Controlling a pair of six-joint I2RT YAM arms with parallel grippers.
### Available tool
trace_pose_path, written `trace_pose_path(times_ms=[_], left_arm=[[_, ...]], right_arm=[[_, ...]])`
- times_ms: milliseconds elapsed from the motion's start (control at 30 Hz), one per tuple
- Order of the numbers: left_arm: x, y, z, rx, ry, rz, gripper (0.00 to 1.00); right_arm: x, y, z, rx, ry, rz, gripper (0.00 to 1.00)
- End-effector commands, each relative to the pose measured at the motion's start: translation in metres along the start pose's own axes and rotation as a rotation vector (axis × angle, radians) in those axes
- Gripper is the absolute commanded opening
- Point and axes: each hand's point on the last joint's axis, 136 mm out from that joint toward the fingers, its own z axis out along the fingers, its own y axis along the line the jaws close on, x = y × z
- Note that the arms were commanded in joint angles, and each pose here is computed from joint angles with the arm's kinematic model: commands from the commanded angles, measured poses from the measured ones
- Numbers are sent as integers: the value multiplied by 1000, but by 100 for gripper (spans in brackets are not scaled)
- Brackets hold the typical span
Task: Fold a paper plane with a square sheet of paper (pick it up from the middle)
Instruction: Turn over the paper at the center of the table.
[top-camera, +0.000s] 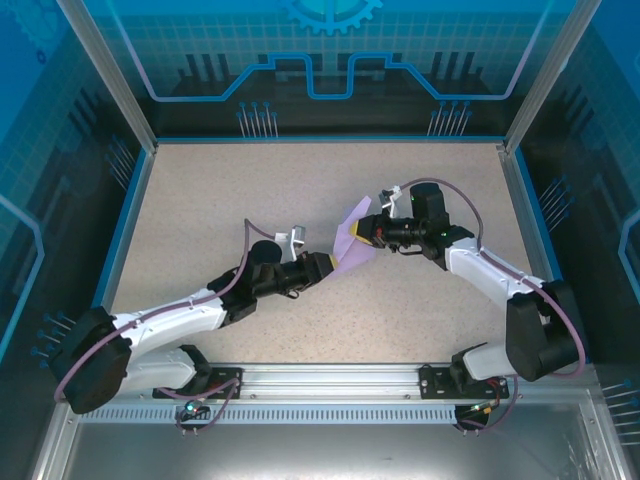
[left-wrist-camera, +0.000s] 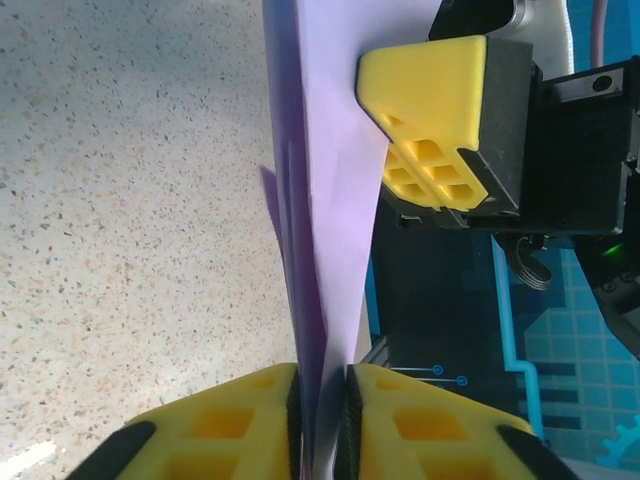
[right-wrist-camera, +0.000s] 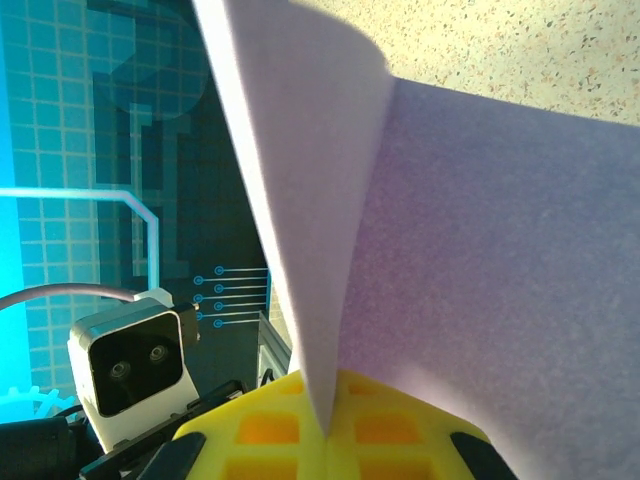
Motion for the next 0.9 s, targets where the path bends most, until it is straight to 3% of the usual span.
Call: trace_pose_path(times_ms=[0, 233, 500, 633, 800, 867], left_arm=[[-9, -12, -4, 0, -20, 49, 16], [-10, -11, -8, -30, -16, 85, 11], [-19, -8, -23, -100, -23, 152, 3], [-21, 0, -33, -245, 32, 283, 0], [-27, 36, -48, -588, 148, 487, 0], [-32, 46, -52, -743, 180, 628, 0]], right_arm=[[-2, -3, 0, -17, 7, 9, 6], [-2, -5, 0, -8, 10, 5, 17], [-3, -16, -7, 54, 1, -13, 43], [-8, -21, -19, 90, -21, -28, 52], [-15, -24, -31, 146, -42, -71, 59], [-18, -28, -35, 166, -54, -73, 61]])
